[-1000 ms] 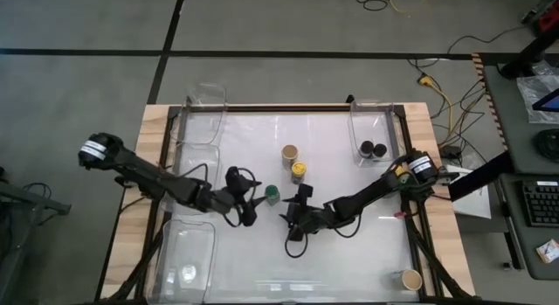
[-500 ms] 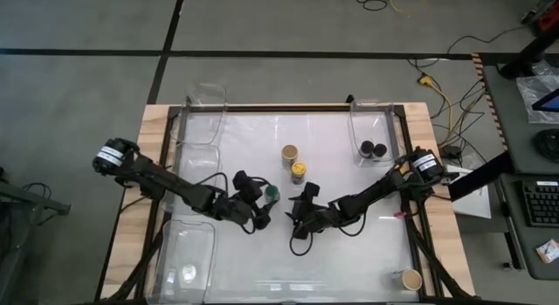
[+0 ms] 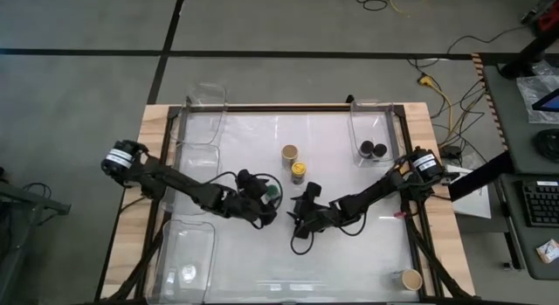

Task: Sort spices by type
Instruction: Move the bottom green spice bottle to the center of the table

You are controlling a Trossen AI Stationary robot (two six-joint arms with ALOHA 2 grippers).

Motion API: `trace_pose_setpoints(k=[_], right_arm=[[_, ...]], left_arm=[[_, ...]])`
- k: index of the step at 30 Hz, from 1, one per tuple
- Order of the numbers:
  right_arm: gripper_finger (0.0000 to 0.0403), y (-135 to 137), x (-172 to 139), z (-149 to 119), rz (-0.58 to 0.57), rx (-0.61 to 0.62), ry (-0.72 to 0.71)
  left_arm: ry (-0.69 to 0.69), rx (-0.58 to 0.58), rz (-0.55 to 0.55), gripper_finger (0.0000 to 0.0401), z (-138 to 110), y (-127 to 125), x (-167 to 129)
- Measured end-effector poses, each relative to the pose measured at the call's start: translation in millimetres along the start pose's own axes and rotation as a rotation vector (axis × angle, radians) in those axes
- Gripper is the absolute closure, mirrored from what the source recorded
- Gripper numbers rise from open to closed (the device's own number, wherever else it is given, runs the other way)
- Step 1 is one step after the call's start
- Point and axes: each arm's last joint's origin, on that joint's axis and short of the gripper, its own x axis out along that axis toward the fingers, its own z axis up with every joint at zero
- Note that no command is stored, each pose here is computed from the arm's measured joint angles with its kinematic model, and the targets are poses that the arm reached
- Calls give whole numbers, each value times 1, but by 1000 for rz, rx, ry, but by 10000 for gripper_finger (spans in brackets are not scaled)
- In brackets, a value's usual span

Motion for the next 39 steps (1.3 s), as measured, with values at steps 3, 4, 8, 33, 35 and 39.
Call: trace_pose_setpoints(k=[3,4,8,33,35,39], right_arm=[[184,0,0,-2,-1,-1,5],[184,0,-1,-3,-1,-3,8],[184,-1,-1,-4,-1,7,9],[184,-1,-1,-4,-1,4,8],[184,-1,-1,-4,-1,4,8],[184,-1,-1,-4,-1,3,8]], left_arm=[[12,7,20,79,-3,2,1],[8,0,20,79,-3,2,1],[6,-17,20,79,-2,3,2],[269,-61,-70,136,34,9,10],[286,-48,-58,136,42,7,7],[325,-17,-28,136,52,8,3]])
